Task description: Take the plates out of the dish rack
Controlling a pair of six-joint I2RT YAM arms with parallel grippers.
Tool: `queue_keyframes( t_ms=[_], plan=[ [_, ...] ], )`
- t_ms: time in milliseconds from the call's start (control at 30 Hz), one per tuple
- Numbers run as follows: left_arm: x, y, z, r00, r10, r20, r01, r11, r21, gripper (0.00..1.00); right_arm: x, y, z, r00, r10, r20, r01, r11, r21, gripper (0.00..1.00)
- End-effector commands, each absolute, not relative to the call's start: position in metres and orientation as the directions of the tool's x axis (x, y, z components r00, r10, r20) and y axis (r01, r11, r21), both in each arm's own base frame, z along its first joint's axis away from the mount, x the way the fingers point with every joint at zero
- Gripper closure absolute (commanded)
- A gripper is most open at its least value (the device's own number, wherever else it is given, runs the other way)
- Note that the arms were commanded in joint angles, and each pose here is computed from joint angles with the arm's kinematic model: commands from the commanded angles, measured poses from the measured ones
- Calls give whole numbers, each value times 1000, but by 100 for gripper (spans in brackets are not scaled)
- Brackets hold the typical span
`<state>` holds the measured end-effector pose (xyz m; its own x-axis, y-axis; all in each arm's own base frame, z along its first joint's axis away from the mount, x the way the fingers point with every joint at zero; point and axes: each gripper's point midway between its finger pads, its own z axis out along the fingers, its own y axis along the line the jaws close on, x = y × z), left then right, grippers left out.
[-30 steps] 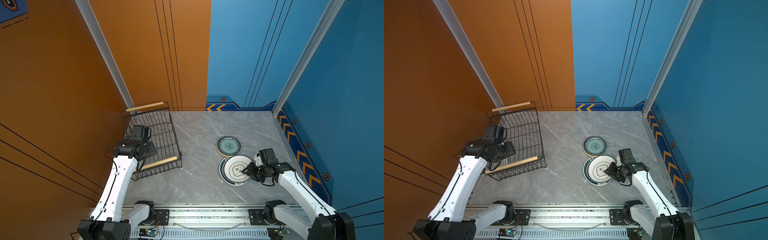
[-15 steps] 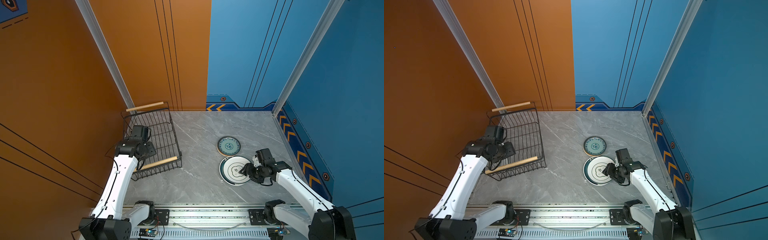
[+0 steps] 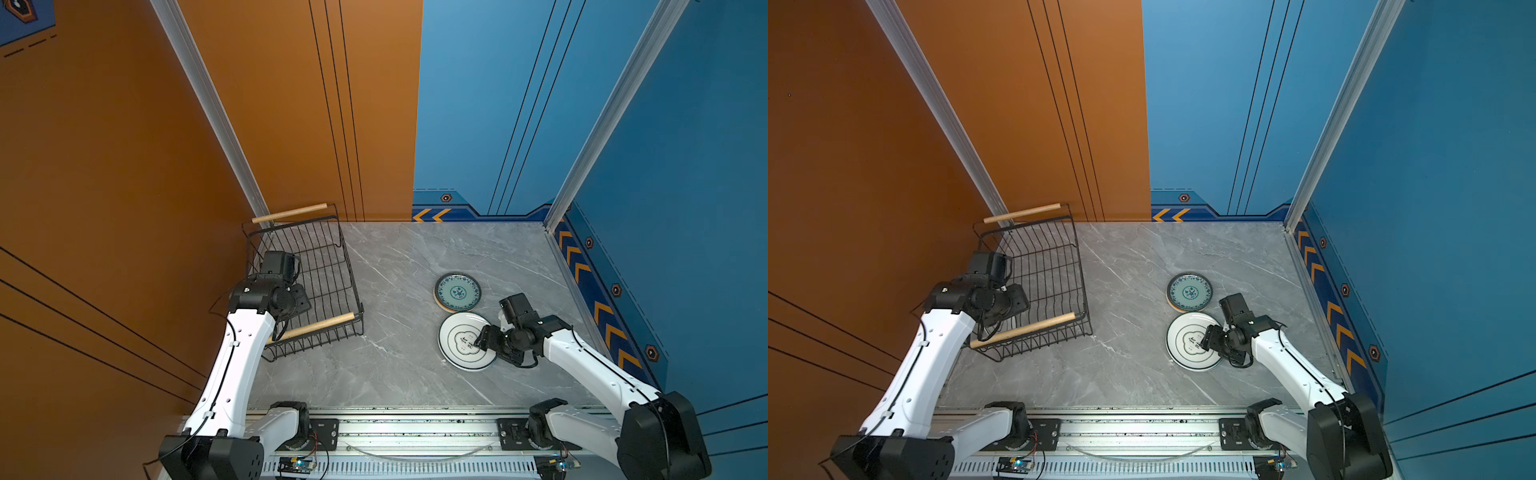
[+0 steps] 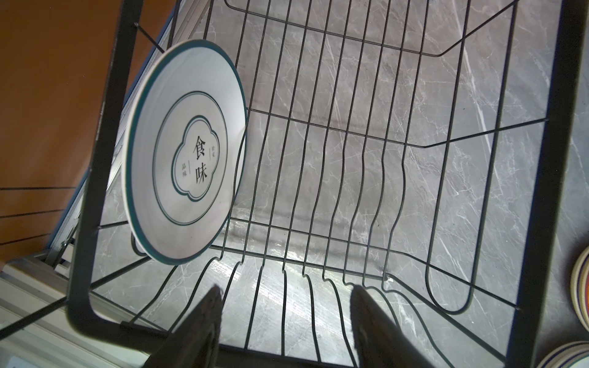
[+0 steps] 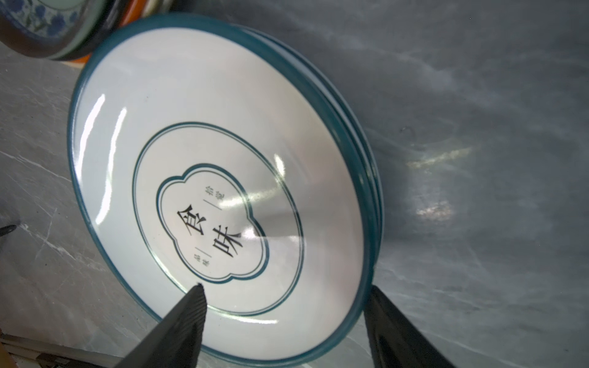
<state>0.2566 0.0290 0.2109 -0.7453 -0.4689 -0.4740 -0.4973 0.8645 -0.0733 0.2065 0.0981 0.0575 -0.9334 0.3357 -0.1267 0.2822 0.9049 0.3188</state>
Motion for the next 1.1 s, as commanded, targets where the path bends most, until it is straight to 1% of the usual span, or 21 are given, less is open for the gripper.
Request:
queue_keyframes(
  t_ms=[0, 67, 100, 133, 167, 433, 533, 667, 733, 933, 1067],
  plan=[
    [254, 36, 205, -755, -460, -468, -502, 864, -40, 35, 208, 89, 60, -935, 320, -153, 278, 928, 247, 22],
    [254, 38, 204, -755, -463, -465, -505, 862, -37, 35, 208, 87, 61, -935, 316, -162, 276, 934, 229, 18],
    [254, 40, 204, -755, -462, -465, -507, 861, -34, 35, 209, 85, 62, -933, 316, -170, 276, 935, 221, 9],
    [255, 41, 204, -757, -460, -465, -507, 862, -28, 35, 210, 85, 64, -931, 318, -178, 277, 935, 222, 7],
    [255, 42, 204, -758, -459, -463, -508, 861, -22, 35, 211, 84, 65, -929, 320, -186, 277, 935, 223, 0],
    [261, 56, 204, -764, -459, -454, -518, 856, 7, 35, 220, 81, 74, -917, 322, -234, 275, 938, 210, 0],
    [265, 63, 209, -769, -446, -458, -510, 860, 17, 34, 226, 77, 81, -905, 325, -273, 277, 940, 200, 0],
    [262, 75, 214, -769, -449, -455, -517, 855, 31, 33, 241, 76, 91, -878, 327, -350, 261, 939, 223, 0],
    [260, 81, 218, -771, -444, -457, -518, 854, 44, 33, 248, 77, 95, -870, 326, -370, 251, 938, 239, 0],
    [260, 91, 229, -801, -380, -463, -476, 873, 108, 33, 265, 91, 97, -885, 288, -366, 189, 940, 285, 0],
    [264, 95, 222, -808, -392, -439, -482, 869, 113, 34, 269, 94, 96, -890, 267, -370, 163, 943, 289, 0]
  ],
)
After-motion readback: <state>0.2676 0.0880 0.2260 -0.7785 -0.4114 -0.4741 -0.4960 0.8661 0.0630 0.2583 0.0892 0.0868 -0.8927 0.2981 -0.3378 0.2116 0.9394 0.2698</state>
